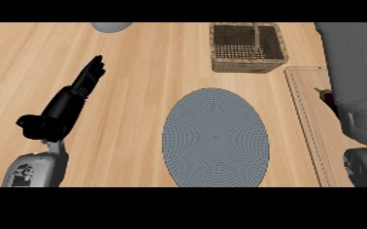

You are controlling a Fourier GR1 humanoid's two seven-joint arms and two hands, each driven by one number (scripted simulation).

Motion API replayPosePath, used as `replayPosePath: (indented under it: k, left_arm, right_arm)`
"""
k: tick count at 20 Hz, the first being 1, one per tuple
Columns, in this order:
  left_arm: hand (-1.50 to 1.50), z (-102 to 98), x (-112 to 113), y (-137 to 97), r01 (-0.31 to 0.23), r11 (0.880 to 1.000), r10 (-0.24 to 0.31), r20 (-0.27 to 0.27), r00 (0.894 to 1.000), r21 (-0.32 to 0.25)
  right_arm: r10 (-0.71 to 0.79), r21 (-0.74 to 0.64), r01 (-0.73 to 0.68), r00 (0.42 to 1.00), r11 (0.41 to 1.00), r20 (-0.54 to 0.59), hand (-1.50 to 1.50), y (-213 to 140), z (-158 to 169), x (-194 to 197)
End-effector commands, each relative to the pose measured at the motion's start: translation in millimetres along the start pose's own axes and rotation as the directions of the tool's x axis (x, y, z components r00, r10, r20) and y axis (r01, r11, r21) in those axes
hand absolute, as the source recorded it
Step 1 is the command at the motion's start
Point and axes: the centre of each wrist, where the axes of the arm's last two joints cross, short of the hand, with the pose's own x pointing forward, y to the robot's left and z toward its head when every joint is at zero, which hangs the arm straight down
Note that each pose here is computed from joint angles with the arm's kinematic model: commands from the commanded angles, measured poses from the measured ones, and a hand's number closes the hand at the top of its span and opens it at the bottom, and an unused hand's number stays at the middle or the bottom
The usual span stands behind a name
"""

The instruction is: Pick the lemon from the placemat and place it in the basket

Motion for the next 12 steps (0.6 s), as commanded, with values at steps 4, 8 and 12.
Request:
replayPosePath:
  k: [4,8,12]
  left_arm:
    - [0.00,-4.6,-4.5,-8.5,0.016,1.000,-0.015,-0.008,1.000,0.002]
    - [0.00,0.7,1.3,-3.9,-0.005,1.000,0.005,-0.016,1.000,0.010]
    - [0.00,8.7,-6.8,13.3,-0.017,1.000,0.017,-0.010,1.000,0.016]
  right_arm:
    - [-0.175,-0.015,0.175,0.984,0.984,0.023,-1.50,-21.6,-21.8,7.3]
    - [-0.254,-0.074,0.248,0.964,0.966,-0.082,-1.50,-37.1,-23.7,4.5]
    - [-0.317,-0.057,0.312,0.933,0.948,-0.171,-1.50,-61.7,-26.6,-10.5]
